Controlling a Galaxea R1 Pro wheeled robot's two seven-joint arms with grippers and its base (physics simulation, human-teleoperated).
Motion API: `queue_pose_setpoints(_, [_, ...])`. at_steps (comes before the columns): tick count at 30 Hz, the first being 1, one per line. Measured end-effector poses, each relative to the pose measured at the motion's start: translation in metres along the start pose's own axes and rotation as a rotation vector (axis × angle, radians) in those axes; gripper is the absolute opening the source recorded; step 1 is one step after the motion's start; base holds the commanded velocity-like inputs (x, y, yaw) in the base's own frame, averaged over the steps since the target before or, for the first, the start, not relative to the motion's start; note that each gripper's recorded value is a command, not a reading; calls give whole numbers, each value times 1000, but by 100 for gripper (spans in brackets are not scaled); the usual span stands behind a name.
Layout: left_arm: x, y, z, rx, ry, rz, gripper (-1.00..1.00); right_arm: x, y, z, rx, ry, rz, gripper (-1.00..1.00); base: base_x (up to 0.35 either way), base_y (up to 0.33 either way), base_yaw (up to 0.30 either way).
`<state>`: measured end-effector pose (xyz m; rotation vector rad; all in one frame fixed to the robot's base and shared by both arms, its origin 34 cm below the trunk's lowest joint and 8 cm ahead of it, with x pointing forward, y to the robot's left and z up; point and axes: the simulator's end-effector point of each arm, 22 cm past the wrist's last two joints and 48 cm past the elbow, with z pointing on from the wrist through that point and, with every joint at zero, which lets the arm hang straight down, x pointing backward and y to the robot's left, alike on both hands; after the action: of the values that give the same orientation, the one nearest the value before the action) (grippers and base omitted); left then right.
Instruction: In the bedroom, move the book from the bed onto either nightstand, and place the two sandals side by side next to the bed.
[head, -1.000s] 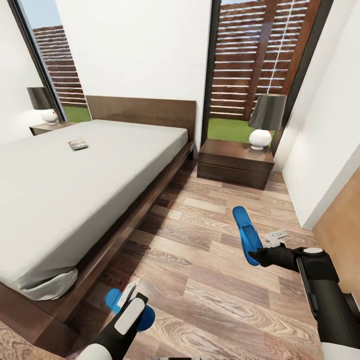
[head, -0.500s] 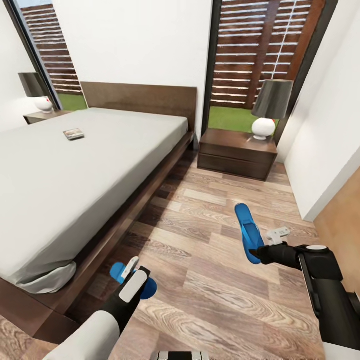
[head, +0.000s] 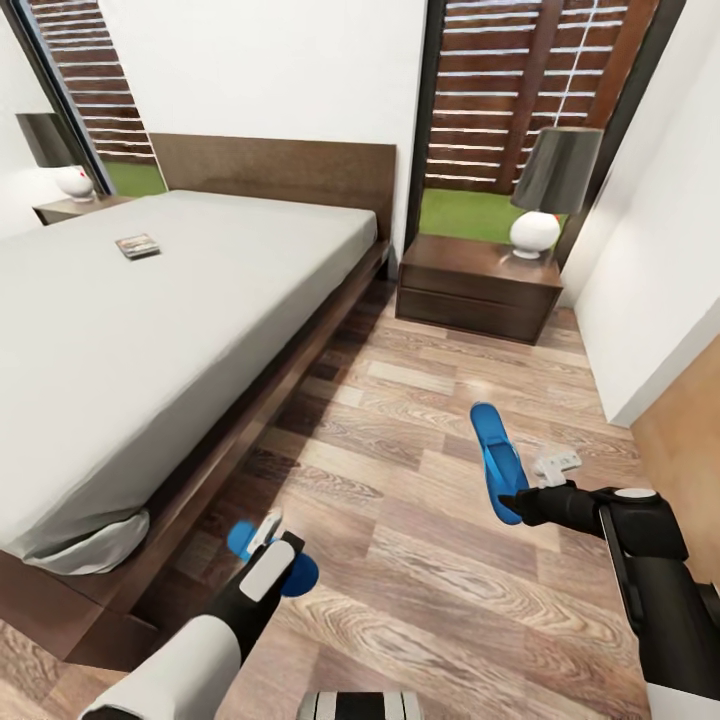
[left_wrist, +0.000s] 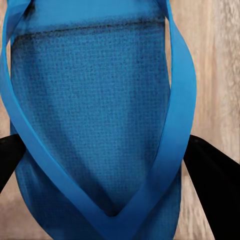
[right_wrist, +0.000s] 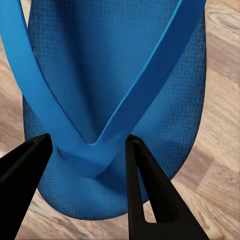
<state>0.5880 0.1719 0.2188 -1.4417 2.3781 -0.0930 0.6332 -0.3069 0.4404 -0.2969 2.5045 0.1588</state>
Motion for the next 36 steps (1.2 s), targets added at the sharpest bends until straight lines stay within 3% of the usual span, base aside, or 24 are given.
queue_pose_setpoints(9, [13,27,16,-86,47,-51,-100,11,0,15,-6,29,5,-100,0,0,0])
queue_pose_setpoints(18, [7,43,27,-166,9,-75,-100,25,0,31,-14,64,11,-100,0,0,0])
queue_pose_setpoints(27, [11,59,40,-209,3,-63,-100,41,0,45,-20,100,17,-100,0,0,0])
queue_pose_setpoints(36, [11,86,54,-262,-31,-18,-100,58,1,60,-27,137,23,-100,0,0,0])
